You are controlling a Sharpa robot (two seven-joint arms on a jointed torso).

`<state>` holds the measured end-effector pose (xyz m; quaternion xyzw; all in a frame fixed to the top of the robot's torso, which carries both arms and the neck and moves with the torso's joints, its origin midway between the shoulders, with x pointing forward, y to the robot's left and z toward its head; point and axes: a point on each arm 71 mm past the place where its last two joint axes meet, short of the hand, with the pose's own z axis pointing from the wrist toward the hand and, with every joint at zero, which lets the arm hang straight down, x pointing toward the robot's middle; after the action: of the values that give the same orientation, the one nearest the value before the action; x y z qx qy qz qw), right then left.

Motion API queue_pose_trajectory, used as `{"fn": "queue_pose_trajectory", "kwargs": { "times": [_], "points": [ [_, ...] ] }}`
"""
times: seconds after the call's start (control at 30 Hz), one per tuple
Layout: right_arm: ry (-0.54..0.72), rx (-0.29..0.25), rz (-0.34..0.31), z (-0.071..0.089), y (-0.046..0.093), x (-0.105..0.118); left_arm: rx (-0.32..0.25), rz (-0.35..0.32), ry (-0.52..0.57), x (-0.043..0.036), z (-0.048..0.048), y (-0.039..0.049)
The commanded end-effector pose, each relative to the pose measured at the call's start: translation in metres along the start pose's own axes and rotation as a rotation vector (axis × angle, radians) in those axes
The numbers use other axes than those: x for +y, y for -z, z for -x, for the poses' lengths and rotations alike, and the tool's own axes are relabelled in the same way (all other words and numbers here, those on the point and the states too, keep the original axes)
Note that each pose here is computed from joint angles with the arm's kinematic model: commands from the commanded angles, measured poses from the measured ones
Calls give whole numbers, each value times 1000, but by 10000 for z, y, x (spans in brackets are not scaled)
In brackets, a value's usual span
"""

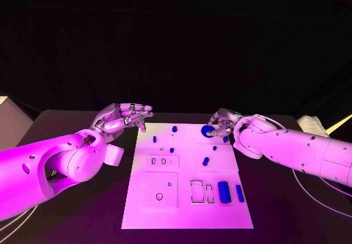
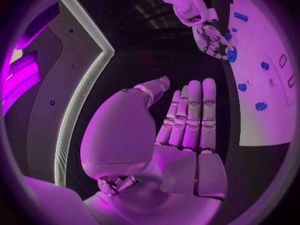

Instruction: Assemble the parts on the task board

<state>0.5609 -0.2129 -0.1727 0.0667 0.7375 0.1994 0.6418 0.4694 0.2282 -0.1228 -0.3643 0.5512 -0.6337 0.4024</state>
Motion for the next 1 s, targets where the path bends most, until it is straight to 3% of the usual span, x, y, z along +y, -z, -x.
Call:
{"fn": "queue_pose_trajectory", "kwargs": {
  "times": [0.03,0.5,1.0],
  "points": [
    [20,34,10,-41,2,-15,27,0,7,-2,-25,-5],
    [30,41,30,-73,34,-7,29,5,8,2,-17,-4],
    [65,-147,160,-7,132,269,31,6,9,3,-20,-5]
  ]
}}
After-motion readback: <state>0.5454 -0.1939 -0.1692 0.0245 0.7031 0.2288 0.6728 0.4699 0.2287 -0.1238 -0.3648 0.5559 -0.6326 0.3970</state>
